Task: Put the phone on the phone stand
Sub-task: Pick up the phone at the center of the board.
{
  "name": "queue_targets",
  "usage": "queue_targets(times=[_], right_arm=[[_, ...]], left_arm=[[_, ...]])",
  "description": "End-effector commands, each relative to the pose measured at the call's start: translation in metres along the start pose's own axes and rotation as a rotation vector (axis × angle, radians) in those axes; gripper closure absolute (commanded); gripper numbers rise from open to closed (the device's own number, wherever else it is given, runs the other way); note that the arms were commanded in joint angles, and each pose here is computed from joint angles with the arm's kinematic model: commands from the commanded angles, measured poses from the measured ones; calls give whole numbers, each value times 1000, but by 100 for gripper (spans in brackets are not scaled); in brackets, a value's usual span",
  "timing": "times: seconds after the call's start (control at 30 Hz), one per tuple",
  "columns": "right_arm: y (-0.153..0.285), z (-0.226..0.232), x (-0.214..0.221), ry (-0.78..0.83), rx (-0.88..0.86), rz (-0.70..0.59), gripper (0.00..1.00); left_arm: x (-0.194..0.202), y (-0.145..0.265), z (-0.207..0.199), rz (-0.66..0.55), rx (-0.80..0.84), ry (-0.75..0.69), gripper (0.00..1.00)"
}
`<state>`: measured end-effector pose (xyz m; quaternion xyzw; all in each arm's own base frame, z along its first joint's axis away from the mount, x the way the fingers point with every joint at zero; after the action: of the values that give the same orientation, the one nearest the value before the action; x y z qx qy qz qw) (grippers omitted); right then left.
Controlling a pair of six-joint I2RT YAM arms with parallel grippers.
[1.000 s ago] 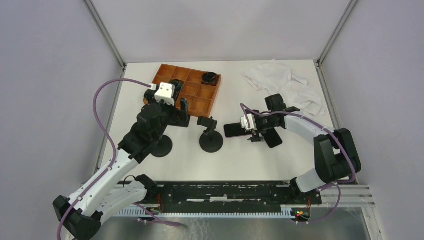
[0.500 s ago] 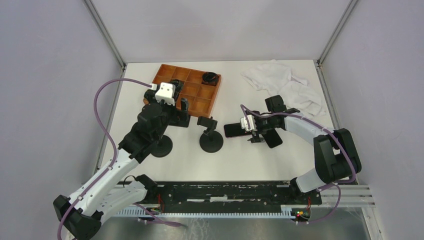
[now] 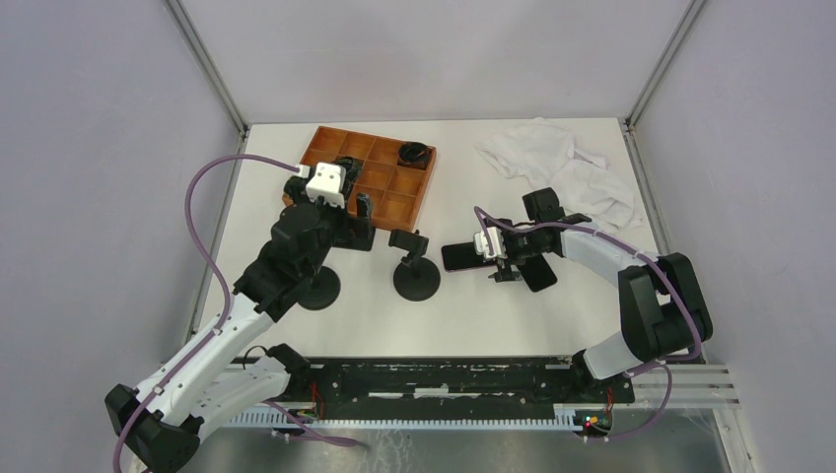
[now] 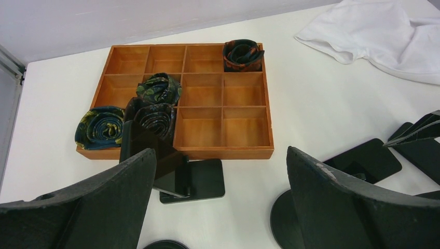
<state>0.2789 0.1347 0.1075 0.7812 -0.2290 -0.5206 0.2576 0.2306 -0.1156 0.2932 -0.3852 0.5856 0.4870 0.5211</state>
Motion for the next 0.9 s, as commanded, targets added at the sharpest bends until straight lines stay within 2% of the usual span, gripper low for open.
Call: queue_targets(times=[0.0, 0.87], right_arm=[[3, -2, -3, 28, 19, -6, 2], [2, 0, -2, 25, 7, -7, 2]], left_arm=[[-11, -1, 2, -43, 4, -23, 0], [-10, -1, 1, -41, 8, -25, 0]])
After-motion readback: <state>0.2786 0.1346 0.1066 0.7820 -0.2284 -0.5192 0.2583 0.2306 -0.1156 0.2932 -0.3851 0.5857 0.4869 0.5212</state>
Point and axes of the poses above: each gripper's point midway between its finger pads, its own y axis back along the fingers, its own z axis along the line the jaws close on, x = y × z, the point moved 7 cm from there along y, back along the fingers
